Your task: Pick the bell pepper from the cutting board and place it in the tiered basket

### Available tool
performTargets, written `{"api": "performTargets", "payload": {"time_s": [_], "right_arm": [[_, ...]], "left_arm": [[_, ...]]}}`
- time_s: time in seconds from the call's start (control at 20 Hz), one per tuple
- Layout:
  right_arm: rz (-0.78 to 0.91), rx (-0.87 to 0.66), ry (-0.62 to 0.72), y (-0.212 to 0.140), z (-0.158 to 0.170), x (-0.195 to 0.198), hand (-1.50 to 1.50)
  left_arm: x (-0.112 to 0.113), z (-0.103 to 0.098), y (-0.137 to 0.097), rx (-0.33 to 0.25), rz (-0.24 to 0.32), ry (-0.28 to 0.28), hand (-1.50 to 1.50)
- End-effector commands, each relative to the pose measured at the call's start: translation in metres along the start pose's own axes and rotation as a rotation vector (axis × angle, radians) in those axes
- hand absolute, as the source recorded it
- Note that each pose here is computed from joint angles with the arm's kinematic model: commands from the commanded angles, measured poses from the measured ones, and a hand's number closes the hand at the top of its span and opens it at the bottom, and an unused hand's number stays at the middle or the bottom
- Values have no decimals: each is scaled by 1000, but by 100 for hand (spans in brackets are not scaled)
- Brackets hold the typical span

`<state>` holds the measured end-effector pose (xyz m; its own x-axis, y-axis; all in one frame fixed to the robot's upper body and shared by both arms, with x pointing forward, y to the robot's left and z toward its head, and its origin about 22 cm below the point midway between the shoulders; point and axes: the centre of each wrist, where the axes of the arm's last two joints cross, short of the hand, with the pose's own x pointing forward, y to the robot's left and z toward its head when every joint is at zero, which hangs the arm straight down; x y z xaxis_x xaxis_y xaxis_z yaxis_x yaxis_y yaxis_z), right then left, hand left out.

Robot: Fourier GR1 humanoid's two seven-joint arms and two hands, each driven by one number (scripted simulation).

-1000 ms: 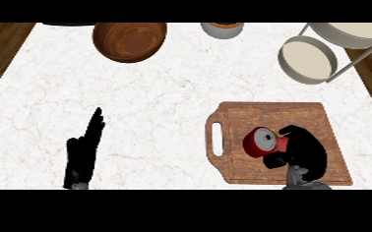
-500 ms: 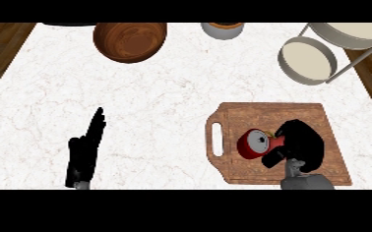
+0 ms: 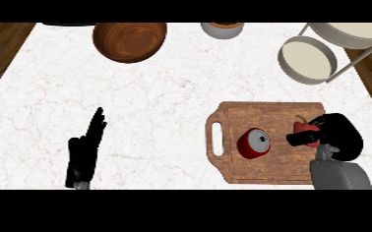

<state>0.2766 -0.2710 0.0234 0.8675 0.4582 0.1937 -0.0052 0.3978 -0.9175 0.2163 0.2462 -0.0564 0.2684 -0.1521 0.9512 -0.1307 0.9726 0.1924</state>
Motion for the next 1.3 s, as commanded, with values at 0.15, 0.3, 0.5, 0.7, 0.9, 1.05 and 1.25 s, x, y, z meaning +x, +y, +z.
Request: {"api": "performTargets", "payload": {"time_s": [0.15, 0.3, 0.5, 0.7, 0.9, 1.05, 1.25], "right_arm": [[-332, -209, 41, -78, 33, 14, 150], [-470, -309, 12, -107, 56, 21, 150], [-457, -505, -63, -151, 104, 21, 150], [-372, -606, -87, -185, 126, 30, 150], [-380, -612, -71, -214, 128, 36, 150], [-407, -617, -74, -231, 120, 53, 150], [-388, -628, -59, -247, 101, 77, 150]], "left_arm": [[0, -3, 4, 24, -1, 2, 0], [-5, 9, 4, 2, -18, 1, 0], [-9, 4, 17, 15, -3, 1, 0], [2, 2, 2, 8, -18, -17, 0], [2, 12, 1, 11, -19, -1, 0], [-13, 13, 1, -11, -10, 14, 0], [0, 4, -11, -14, -19, 5, 0]]}}
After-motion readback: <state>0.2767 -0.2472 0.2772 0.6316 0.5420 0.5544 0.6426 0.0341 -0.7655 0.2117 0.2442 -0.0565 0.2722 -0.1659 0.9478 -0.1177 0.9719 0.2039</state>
